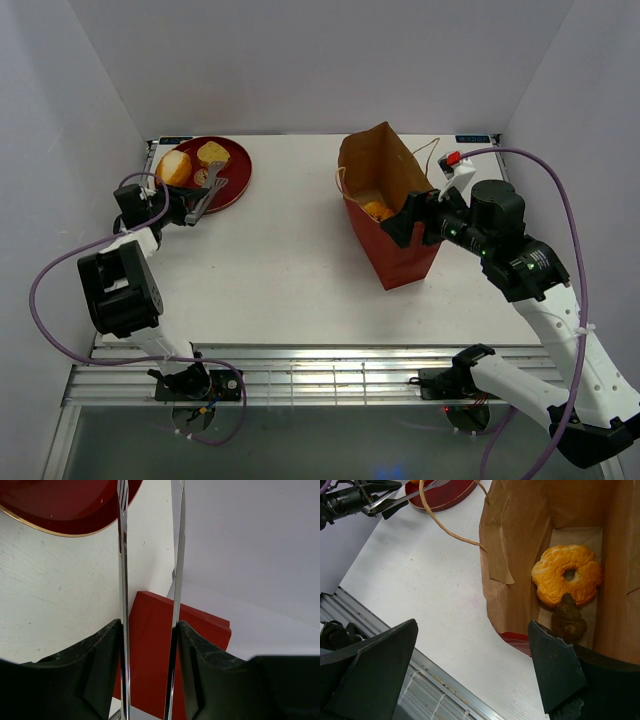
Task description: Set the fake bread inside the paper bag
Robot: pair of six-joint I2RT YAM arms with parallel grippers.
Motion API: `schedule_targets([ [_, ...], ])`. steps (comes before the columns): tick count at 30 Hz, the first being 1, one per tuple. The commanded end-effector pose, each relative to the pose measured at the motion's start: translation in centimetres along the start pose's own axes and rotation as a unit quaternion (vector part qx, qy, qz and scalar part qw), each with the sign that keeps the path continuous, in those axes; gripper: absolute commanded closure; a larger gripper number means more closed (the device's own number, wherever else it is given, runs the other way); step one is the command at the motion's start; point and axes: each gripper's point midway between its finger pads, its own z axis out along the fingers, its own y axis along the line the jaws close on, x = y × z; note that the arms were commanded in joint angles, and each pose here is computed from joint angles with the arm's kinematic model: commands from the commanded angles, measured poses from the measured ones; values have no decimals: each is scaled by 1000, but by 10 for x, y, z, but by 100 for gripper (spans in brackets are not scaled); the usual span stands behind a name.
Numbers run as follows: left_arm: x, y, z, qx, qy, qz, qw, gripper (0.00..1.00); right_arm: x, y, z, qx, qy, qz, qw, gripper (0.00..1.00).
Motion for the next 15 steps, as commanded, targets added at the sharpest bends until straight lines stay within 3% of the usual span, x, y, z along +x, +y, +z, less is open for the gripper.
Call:
schedule_targets([
  [1,-8,-9,3,24,-14,-9,1000,43,-21,7,-10,-4,-33,-19,999,4],
  [15,-29,22,19,15,-28,-57,998,43,-19,2,-5,5,-27,-23,999,4],
])
